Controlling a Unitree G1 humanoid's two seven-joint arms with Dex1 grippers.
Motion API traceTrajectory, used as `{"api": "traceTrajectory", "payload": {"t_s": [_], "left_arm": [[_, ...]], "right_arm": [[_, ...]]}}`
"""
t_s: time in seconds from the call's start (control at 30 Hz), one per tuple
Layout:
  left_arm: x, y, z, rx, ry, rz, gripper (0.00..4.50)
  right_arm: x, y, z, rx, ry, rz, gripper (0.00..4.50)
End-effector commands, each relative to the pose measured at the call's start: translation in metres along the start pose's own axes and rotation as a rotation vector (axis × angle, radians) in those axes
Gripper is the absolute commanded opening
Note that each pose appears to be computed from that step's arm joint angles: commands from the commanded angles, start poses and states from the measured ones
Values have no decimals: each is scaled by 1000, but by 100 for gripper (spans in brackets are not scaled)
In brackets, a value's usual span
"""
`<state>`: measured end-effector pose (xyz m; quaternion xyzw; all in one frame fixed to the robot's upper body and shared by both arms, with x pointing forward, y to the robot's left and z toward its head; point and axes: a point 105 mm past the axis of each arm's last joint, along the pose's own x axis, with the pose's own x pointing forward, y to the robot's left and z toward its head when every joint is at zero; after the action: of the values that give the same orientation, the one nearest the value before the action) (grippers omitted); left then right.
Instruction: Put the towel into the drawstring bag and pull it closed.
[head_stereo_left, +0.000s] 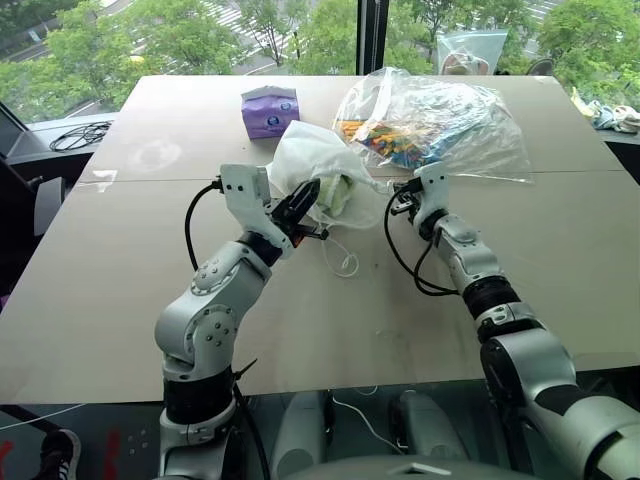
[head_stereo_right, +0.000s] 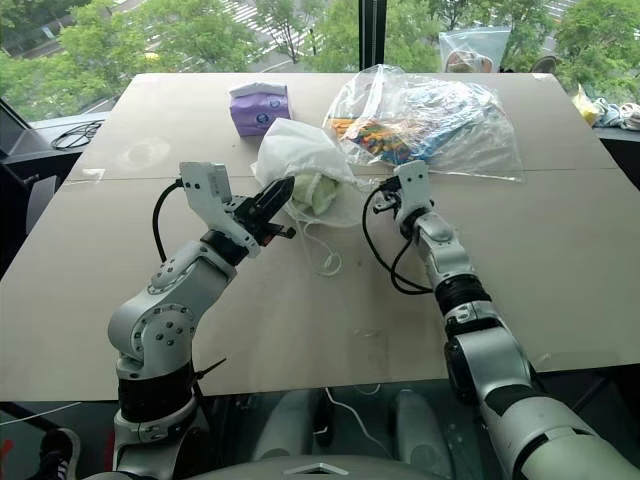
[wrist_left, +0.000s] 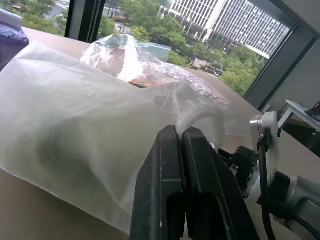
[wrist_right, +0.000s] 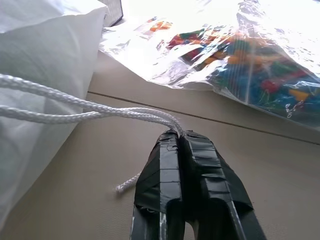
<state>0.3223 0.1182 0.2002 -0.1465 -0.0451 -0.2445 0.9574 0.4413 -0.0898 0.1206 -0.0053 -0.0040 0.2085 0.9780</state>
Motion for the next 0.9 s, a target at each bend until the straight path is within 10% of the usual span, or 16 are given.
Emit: {"api": "traceTrajectory", "payload": {"t_s": [0.03,0.33,0.43,0.67,0.9], "left_arm": [[-3,-8,12,29,-44,-28,0],[-3,-11,7,27,-27,-57,0],[-2,-11,8,25,-32,-66,0],[-9,-4,9,72,-8,-62,0],[-27,4,6,125,33,-58,0]], "right_arm": [[-9,-21,31,-43,-118,-59,15],[-45,-34,73,-209,-198,-57,15],[-53,-16,47,-308,-75,112,15],[-41,-10,10,-666,43,203,264],[-11,7,26,-693,-62,224,264]]}}
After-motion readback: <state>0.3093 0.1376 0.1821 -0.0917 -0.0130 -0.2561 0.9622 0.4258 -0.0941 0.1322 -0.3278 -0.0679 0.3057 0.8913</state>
